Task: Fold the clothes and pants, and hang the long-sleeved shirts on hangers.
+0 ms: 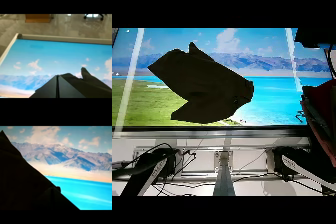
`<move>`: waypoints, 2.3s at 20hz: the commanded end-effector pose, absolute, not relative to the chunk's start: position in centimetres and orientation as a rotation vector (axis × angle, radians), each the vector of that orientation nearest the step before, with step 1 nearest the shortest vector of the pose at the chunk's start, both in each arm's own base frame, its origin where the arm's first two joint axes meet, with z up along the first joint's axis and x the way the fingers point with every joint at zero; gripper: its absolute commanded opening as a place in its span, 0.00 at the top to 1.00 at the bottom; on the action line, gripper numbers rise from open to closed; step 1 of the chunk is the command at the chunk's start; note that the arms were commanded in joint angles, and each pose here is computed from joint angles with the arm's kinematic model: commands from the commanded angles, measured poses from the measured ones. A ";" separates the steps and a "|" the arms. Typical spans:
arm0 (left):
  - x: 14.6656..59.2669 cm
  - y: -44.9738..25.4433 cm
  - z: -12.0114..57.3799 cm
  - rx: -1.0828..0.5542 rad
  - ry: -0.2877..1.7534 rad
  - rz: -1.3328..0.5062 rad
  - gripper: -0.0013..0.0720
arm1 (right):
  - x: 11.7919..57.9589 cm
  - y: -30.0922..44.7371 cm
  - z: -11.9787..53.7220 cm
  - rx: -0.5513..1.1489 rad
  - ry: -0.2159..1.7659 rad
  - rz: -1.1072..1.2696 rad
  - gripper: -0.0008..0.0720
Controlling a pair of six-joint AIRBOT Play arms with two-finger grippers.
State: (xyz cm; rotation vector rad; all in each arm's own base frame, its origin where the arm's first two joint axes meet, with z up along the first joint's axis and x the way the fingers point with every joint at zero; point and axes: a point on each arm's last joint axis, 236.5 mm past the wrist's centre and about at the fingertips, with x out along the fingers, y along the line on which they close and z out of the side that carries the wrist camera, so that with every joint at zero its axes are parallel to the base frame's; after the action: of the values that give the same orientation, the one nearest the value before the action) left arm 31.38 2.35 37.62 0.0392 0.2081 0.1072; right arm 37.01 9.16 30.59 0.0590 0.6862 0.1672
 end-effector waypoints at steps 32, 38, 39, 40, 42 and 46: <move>31.5 2.4 37.5 0.040 0.212 0.108 0.98 | 24.9 23.4 1.3 0.511 1.399 0.568 0.89; 31.9 2.4 37.2 0.041 0.222 0.108 0.97 | 20.2 27.8 -6.3 0.695 1.491 0.337 0.23; 32.1 2.4 36.9 0.041 0.229 0.108 0.97 | 20.5 28.8 -6.8 0.726 1.480 0.320 0.23; 32.5 2.3 36.7 0.042 0.237 0.107 0.97 | 20.5 29.7 -7.5 0.752 1.483 0.307 0.23; 33.0 2.3 36.2 0.043 0.252 0.107 0.97 | 19.8 30.7 -9.4 0.802 1.556 0.253 0.24; 33.6 2.3 35.6 0.045 0.269 0.107 0.97 | 21.9 31.9 -10.3 0.859 1.532 0.216 0.42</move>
State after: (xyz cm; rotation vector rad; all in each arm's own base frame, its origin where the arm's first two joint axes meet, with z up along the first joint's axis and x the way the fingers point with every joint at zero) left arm 33.20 2.30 36.03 0.0434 0.2572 0.1064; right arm 20.39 30.82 -9.44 0.7926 1.5643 0.2610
